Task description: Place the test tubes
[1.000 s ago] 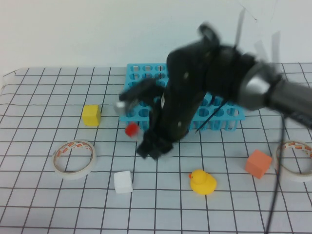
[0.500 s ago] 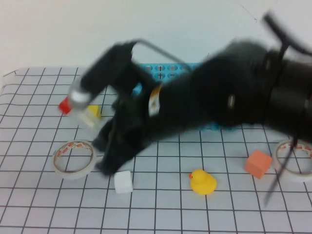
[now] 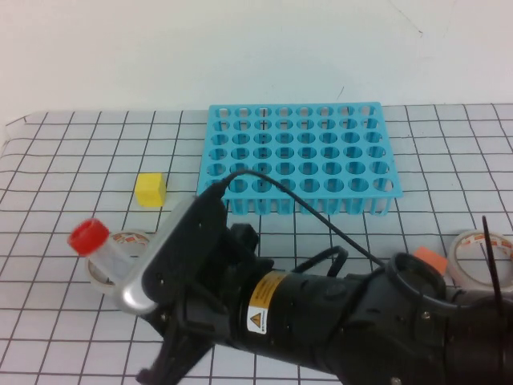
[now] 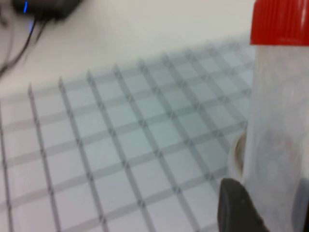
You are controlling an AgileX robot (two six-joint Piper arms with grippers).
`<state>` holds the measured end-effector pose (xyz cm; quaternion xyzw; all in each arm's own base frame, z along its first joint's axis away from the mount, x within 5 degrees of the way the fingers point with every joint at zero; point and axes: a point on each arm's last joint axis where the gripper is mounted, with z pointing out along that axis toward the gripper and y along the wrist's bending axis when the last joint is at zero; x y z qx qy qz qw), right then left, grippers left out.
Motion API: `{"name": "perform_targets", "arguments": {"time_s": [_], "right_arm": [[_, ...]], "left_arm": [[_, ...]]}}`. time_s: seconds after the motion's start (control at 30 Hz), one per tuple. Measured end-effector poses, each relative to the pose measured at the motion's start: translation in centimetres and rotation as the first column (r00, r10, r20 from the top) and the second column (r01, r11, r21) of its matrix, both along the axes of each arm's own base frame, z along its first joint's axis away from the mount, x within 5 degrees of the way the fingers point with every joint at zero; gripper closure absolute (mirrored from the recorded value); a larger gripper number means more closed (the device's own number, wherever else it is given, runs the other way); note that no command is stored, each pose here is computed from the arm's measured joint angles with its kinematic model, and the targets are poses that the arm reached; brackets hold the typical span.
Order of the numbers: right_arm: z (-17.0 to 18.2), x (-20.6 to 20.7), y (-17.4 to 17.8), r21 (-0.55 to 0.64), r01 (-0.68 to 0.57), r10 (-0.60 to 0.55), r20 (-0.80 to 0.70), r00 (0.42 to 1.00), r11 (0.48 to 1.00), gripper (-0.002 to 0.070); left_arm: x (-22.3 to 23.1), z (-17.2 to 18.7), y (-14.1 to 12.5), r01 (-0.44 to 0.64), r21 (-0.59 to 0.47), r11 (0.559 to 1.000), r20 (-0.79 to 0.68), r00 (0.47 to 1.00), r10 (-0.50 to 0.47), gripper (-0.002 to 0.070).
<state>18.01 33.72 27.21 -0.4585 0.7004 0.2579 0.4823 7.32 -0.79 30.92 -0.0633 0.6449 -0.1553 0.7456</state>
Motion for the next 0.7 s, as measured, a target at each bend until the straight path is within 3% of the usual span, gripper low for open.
{"name": "perform_targets", "arguments": {"time_s": [0.23,0.37,0.53,0.7], "right_arm": [[2.0,0.7,0.3,0.202,0.037,-0.065,0.132,0.989,0.979,0.0442],[1.8,0.8,0.3,0.213,0.046,-0.071,0.114,0.991,0.976,0.0442],[1.2,0.3,0.5,0.172,0.040,-0.051,0.062,0.997,0.984,0.0442],[0.9,-1.5,1.3,0.150,-0.021,0.011,0.069,0.998,0.988,0.0442]], "left_arm": [[0.1,-0.5,0.0,0.007,-0.046,0.999,-0.062,0.998,-0.009,0.0676],[0.0,-0.6,-0.4,0.059,-0.047,0.997,-0.072,0.995,-0.063,0.0676],[-0.2,-1.0,-1.5,0.204,-0.040,0.978,-0.117,0.971,-0.207,0.0676],[-0.6,-1.2,-2.6,0.350,0.045,0.936,-0.128,0.931,-0.342,0.0676]]}}
